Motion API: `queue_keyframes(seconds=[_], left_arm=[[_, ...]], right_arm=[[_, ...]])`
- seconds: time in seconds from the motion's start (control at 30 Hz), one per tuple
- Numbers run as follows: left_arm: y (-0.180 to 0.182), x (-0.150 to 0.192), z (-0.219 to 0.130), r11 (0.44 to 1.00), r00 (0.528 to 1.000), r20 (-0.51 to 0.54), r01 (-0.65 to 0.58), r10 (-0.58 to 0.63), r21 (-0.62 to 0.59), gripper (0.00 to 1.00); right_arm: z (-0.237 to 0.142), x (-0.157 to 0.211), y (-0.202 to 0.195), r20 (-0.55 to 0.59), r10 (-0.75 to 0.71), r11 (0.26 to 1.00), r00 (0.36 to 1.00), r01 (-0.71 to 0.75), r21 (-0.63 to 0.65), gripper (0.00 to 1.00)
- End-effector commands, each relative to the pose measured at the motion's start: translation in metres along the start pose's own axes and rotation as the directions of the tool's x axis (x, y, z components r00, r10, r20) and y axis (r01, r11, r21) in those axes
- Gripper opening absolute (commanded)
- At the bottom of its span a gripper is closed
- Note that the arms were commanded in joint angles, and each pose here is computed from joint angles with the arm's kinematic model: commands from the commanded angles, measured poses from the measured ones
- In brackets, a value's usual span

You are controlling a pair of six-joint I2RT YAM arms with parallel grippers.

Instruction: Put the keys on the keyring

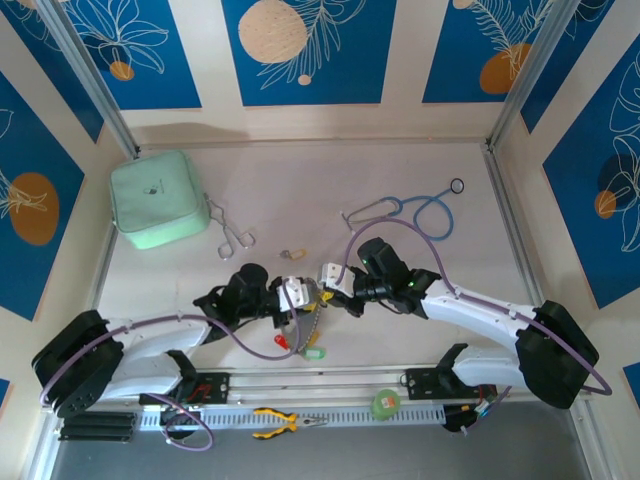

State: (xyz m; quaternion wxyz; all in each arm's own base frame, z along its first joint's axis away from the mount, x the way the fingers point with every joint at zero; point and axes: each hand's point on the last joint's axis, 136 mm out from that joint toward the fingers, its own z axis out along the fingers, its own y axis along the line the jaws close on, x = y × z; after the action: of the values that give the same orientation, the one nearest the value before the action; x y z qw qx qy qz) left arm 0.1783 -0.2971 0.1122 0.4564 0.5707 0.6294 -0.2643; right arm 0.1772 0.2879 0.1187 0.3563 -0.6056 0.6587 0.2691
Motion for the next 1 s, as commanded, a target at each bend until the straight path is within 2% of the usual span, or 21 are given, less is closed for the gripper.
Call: queue_keyframes(seconds=[0.0,0.2,0.33,0.47,0.57,0.63,0.7,0.97], left_arm=[[0.004,-0.014,0.002,0.999,0.997,0.059,-0.048,0.048,-0.003,0.23],[0.011,-0.01,0.002,0.999,0.999,0.03,-0.026,0.027,-0.041,0.21],[0.011,-0.008,-0.001,0.999,1.0,0.011,-0.011,0.011,-0.045,0.14],[0.009,-0.007,-0.008,0.999,1.0,0.006,-0.002,0.002,-0.046,0.12],[0.012,-0.005,-0.012,0.997,1.0,-0.001,0.001,-0.002,-0.073,0.16],[0.016,-0.006,-0.012,0.995,1.0,0.0,-0.002,0.001,-0.097,0.28],[0.016,-0.007,-0.01,0.996,1.0,0.001,-0.009,0.01,-0.089,0.32],[0.015,-0.01,0.005,0.999,1.0,0.013,-0.022,0.022,-0.045,0.32]], right_arm=[[-0.003,-0.02,0.004,0.068,-0.053,0.998,0.996,0.054,-0.02,0.0],[-0.003,-0.02,0.007,0.067,-0.064,0.997,0.996,0.066,-0.025,0.0],[-0.001,-0.016,0.003,0.042,-0.062,0.998,0.997,0.062,0.0,0.0],[0.0,-0.013,-0.002,0.019,-0.062,0.998,0.998,0.062,0.023,0.0],[0.0,-0.013,-0.002,0.019,-0.062,0.998,0.998,0.062,0.023,0.0],[0.0,-0.014,0.0,0.025,-0.062,0.998,0.998,0.061,0.017,0.0],[0.0,-0.016,0.0,0.031,-0.065,0.998,0.997,0.064,0.015,0.0],[-0.002,-0.018,0.004,0.041,-0.071,0.997,0.997,0.071,0.005,0.0]])
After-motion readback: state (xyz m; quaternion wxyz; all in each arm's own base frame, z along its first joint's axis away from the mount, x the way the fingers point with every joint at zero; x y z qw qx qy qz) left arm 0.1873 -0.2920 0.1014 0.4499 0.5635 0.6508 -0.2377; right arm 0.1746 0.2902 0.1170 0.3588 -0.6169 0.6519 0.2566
